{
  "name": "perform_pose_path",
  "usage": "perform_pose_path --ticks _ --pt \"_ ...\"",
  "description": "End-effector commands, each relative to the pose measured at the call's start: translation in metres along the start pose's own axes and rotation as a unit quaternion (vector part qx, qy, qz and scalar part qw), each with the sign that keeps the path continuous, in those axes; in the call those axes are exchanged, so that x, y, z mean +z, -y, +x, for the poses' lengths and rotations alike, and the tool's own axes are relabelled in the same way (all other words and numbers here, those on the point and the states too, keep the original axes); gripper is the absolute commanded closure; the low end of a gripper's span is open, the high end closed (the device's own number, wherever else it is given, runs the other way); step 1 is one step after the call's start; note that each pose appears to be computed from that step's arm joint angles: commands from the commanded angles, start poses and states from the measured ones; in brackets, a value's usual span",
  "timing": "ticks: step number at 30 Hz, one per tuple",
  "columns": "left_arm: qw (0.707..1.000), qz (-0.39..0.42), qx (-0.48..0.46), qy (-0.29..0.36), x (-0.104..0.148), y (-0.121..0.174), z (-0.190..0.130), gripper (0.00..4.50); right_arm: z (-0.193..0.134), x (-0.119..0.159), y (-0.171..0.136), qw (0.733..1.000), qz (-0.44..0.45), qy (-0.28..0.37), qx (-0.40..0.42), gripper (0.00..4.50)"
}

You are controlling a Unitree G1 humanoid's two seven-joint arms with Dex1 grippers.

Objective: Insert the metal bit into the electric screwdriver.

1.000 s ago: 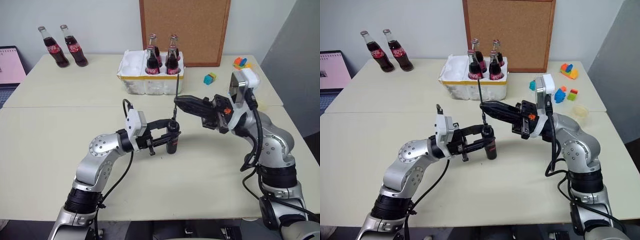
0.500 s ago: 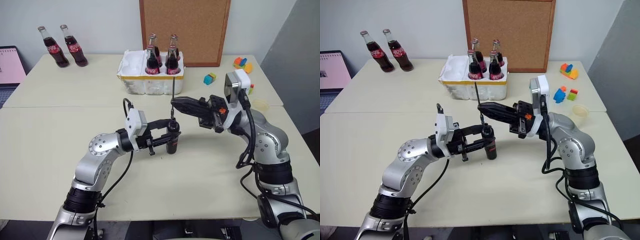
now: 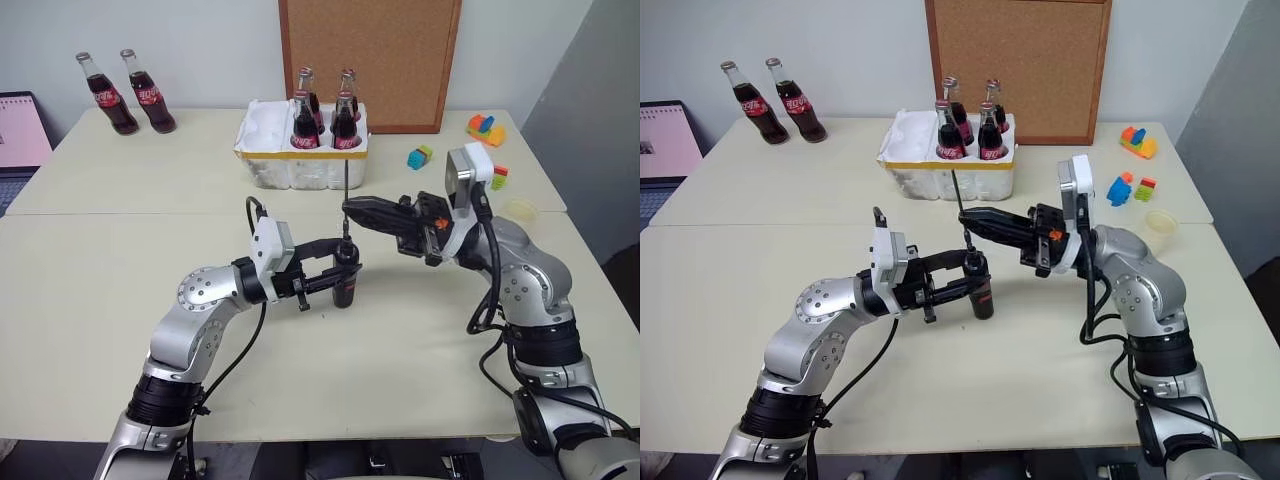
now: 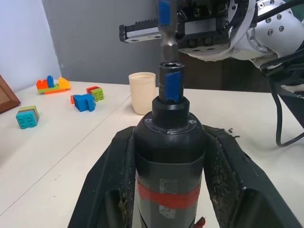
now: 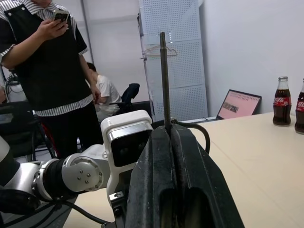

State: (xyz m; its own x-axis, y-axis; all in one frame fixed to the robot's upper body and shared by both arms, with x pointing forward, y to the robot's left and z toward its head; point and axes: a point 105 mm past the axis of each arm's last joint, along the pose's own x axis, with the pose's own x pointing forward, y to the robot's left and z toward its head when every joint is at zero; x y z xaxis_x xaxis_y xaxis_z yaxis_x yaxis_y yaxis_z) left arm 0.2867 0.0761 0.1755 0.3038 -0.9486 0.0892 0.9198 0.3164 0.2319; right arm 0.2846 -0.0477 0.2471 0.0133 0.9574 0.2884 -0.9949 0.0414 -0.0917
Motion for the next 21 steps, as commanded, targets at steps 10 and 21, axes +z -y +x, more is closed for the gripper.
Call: perform_pose_path --ticks 10,21 --pt "1.0 0.01 -0.008 -0.022 -0.003 -0.002 -0.014 2.86 0.004 0.01 -0.008 0.998 -0.022 -0.014 0.053 4.5" --pt "1.0 0.015 -0.007 -0.025 -0.002 -0.001 -0.012 2.86 0.01 0.009 -0.005 0.998 -0.027 -0.012 0.063 4.5"
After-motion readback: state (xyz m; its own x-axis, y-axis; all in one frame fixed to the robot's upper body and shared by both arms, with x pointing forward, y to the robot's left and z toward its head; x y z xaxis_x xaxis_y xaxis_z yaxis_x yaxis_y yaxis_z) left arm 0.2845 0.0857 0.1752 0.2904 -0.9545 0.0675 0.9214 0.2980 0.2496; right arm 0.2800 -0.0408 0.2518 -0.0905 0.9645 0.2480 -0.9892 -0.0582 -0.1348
